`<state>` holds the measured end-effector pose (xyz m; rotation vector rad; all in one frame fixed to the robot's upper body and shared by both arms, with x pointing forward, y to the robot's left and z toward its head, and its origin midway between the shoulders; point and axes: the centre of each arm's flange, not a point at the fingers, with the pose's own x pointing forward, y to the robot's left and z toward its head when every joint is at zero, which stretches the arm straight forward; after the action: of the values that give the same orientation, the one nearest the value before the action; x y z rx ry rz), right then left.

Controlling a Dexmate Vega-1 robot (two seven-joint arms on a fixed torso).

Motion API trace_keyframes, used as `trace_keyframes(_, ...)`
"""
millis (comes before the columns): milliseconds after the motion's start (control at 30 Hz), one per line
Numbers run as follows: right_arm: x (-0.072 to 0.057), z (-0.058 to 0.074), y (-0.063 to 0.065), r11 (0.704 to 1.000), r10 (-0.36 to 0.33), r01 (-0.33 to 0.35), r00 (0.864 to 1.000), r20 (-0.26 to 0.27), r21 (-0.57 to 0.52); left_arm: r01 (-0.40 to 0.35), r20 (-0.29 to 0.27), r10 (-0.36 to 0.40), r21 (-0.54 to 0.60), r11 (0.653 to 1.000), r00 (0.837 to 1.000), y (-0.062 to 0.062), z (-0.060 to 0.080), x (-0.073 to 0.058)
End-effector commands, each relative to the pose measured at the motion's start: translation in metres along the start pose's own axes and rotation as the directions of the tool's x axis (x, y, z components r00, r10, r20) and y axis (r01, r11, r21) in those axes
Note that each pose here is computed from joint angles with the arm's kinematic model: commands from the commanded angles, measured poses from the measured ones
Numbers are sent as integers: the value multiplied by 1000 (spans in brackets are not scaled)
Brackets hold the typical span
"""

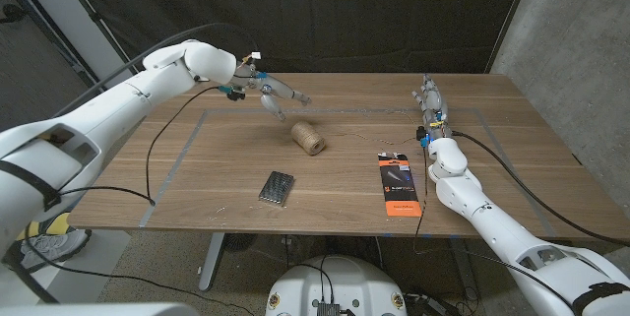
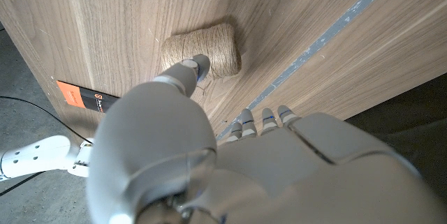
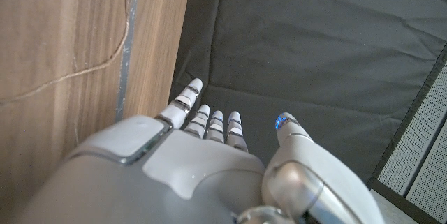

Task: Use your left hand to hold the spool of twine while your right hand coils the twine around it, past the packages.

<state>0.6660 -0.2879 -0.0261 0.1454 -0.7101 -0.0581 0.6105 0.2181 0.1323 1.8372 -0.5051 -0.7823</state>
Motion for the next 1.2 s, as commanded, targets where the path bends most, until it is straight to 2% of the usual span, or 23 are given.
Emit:
trace_keyframes(33,-2,-3,-2,1000,-20,20,1000,-1,3,3,-2,-3,27,1000,1000,-10,4,3)
trace_keyframes(400,-3,-6,-2,999,-33,33,999,1,6,-25,-25,26,61,998,999,-16,3,3)
trace_keyframes(533,-4,-7,-2,999,-36,36,999,2,10,-70,-35,73,82,994,997,-19,6,2)
trace_keyframes(733,-7,-9,-3,999,-38,38,999,1,13,-81,-31,84,88,993,996,-21,7,4)
trace_keyframes(833,-9,-10,-4,999,-40,40,999,0,15,-112,-24,115,100,989,993,-21,9,4)
trace_keyframes(1200,-14,-14,-8,998,-55,55,998,-2,20,-69,-20,72,105,992,997,-24,14,11)
